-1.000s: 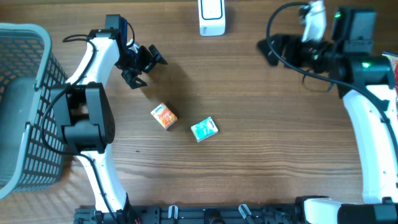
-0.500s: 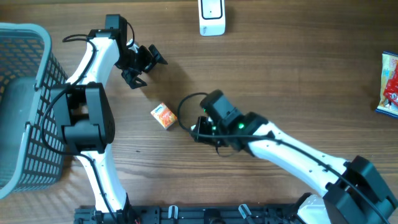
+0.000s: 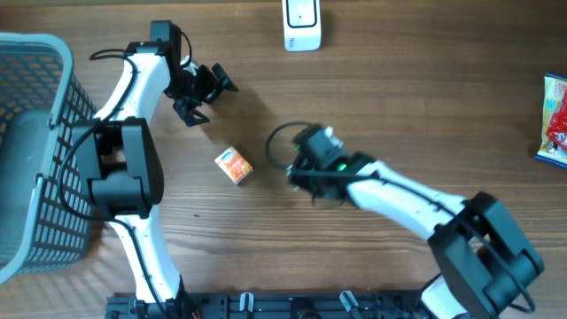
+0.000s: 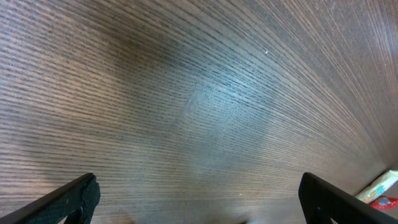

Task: Scan the item barcode
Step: 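Reach the right gripper to the green Kleenex pack and grasp it, then lift the green Kleenex pack and carry it up toward the scanner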

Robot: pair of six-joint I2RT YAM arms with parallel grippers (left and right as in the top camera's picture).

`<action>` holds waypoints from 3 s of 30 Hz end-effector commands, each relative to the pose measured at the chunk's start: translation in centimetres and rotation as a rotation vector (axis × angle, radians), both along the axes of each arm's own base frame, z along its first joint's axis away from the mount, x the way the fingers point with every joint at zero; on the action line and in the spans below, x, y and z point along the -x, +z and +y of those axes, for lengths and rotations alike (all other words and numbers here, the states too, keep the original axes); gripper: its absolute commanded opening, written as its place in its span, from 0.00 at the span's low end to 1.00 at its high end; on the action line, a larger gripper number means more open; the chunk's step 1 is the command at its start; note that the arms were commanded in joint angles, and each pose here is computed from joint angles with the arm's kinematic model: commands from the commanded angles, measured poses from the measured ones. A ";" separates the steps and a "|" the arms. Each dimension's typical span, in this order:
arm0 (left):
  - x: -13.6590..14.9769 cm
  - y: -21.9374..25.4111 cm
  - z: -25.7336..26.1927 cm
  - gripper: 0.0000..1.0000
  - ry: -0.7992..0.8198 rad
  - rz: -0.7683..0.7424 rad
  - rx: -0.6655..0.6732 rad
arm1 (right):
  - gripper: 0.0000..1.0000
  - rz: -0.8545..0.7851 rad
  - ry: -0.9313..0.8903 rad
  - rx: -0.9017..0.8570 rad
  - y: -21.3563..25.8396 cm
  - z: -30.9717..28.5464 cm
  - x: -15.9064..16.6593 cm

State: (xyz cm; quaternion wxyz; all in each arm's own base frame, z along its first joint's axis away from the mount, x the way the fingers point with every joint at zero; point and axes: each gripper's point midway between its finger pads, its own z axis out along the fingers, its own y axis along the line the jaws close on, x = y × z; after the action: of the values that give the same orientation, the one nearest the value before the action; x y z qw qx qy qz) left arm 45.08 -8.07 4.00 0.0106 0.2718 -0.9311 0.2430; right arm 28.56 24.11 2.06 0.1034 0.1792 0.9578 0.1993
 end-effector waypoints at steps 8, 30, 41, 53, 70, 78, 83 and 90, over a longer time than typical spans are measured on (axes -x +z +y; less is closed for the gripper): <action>-0.1 0.9 0.1 1.00 -0.008 -0.025 -0.004 | 0.56 0.147 -0.028 -0.007 2.4 -4.9 -2.4; -0.1 0.9 0.1 1.00 -0.008 -0.025 -0.004 | 0.47 0.120 -0.373 0.034 -3.4 -7.5 -3.9; -0.1 0.9 0.1 1.00 -0.008 -0.025 -0.004 | 0.04 -0.047 -0.170 0.042 -0.6 -7.2 -5.8; -0.1 0.9 0.1 1.00 -0.008 -0.025 -0.004 | 0.04 -0.536 0.631 -0.582 14.2 -1.1 -5.1; -0.1 0.9 0.1 1.00 -0.008 -0.025 -0.004 | 0.04 -0.301 0.636 -1.118 10.8 -6.0 -7.2; -0.1 0.9 0.1 1.00 -0.008 -0.025 -0.004 | 0.04 -0.319 0.454 -1.083 14.6 -12.0 -11.4; -0.1 0.9 0.1 1.00 -0.008 -0.025 -0.004 | 0.04 -0.394 0.496 -1.052 15.4 -12.4 -11.4; -0.1 0.9 0.1 1.00 -0.008 -0.025 -0.004 | 0.04 -0.549 0.615 -0.986 16.6 -11.8 -10.9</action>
State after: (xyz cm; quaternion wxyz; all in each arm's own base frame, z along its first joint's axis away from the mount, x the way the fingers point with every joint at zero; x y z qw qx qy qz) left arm 45.08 -8.07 4.00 0.0106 0.2718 -0.9311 0.2430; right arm 40.28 12.12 18.42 0.1926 -0.0958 0.6994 0.6816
